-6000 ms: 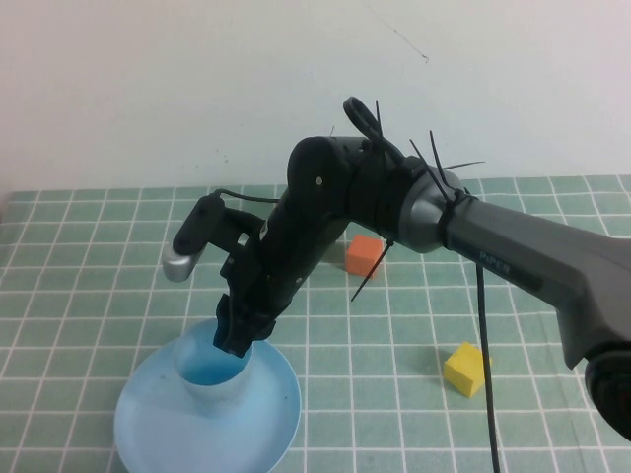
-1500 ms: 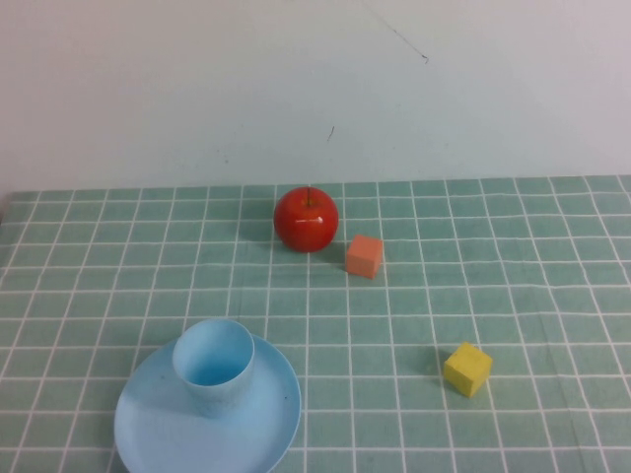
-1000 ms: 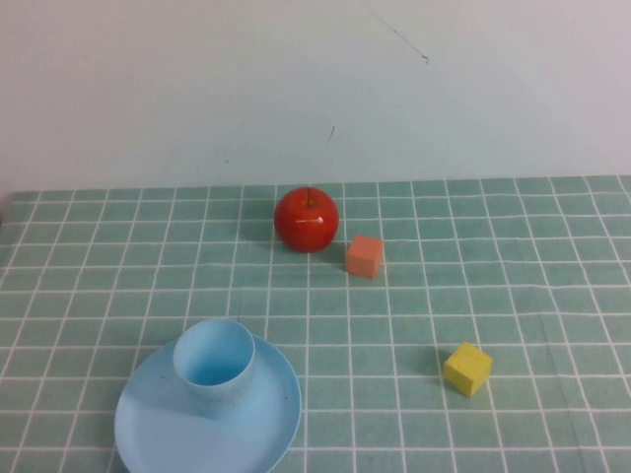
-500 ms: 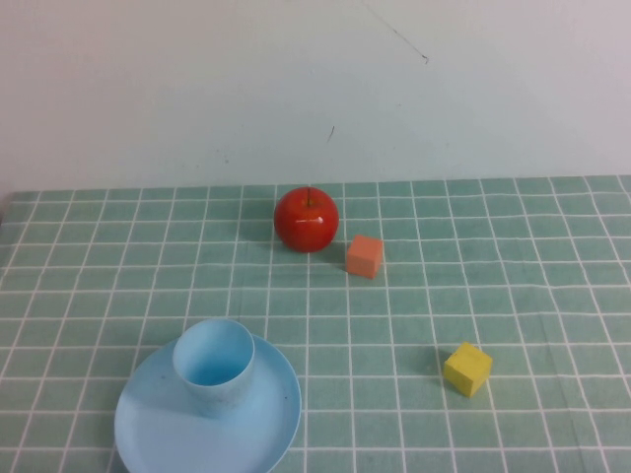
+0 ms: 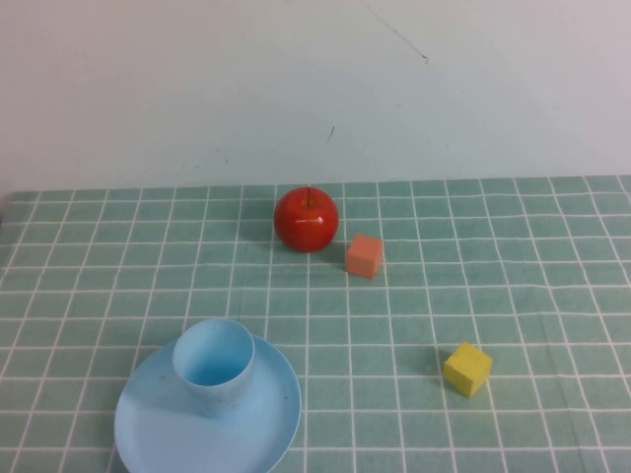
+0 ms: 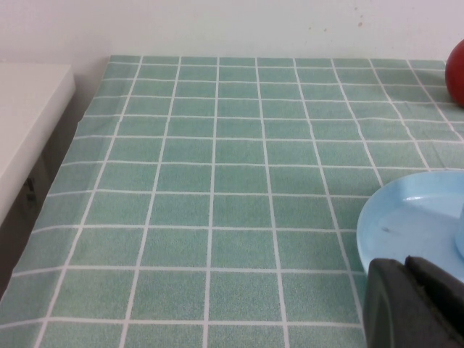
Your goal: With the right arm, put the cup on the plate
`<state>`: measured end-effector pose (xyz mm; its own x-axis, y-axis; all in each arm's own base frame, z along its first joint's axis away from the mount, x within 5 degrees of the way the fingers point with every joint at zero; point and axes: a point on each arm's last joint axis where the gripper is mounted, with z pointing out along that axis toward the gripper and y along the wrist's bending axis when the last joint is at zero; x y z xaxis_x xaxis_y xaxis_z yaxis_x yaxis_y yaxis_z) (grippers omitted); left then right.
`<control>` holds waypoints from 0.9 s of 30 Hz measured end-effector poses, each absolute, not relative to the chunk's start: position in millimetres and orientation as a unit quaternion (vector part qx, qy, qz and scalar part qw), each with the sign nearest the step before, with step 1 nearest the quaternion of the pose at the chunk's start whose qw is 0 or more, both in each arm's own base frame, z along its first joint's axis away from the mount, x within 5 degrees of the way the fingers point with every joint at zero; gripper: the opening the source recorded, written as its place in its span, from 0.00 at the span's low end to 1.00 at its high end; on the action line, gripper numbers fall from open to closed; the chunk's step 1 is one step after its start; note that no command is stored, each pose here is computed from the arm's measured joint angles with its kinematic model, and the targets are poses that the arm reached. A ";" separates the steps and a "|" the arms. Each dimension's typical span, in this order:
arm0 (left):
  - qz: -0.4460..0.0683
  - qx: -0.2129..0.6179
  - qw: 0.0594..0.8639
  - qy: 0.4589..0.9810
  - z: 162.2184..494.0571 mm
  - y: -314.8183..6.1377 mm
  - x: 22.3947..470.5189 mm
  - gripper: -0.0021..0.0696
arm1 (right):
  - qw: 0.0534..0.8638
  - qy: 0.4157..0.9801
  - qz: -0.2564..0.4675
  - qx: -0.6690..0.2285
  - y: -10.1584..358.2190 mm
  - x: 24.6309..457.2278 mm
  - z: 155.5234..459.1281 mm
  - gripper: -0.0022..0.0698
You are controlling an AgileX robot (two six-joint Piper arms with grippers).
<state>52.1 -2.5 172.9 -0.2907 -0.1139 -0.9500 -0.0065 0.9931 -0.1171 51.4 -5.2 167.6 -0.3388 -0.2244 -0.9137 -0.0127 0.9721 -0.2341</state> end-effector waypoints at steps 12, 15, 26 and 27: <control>-0.045 -0.038 0.594 0.802 172.9 -2.5 52.1 0.03 | 0.571 0.817 -0.080 -0.019 -7.5 51.0 167.3 0.03; -0.045 -0.038 0.594 0.802 172.9 -2.5 52.1 0.03 | 0.573 0.817 -0.062 0.007 -7.5 51.0 167.3 0.03; -0.045 -0.038 0.594 0.802 172.9 -2.5 52.1 0.02 | 0.573 0.817 -0.053 0.020 -7.6 50.9 167.1 0.03; -0.045 -0.038 0.594 0.802 172.9 -2.5 52.1 0.02 | 0.573 0.817 -0.053 0.020 -7.6 50.9 167.1 0.03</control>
<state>52.1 -2.5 172.9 -0.2907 -0.1139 -0.9500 -0.0065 0.9931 -0.1171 50.9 -7.6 167.1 -0.3422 -0.0288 -0.9392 0.0939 0.9935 -0.0646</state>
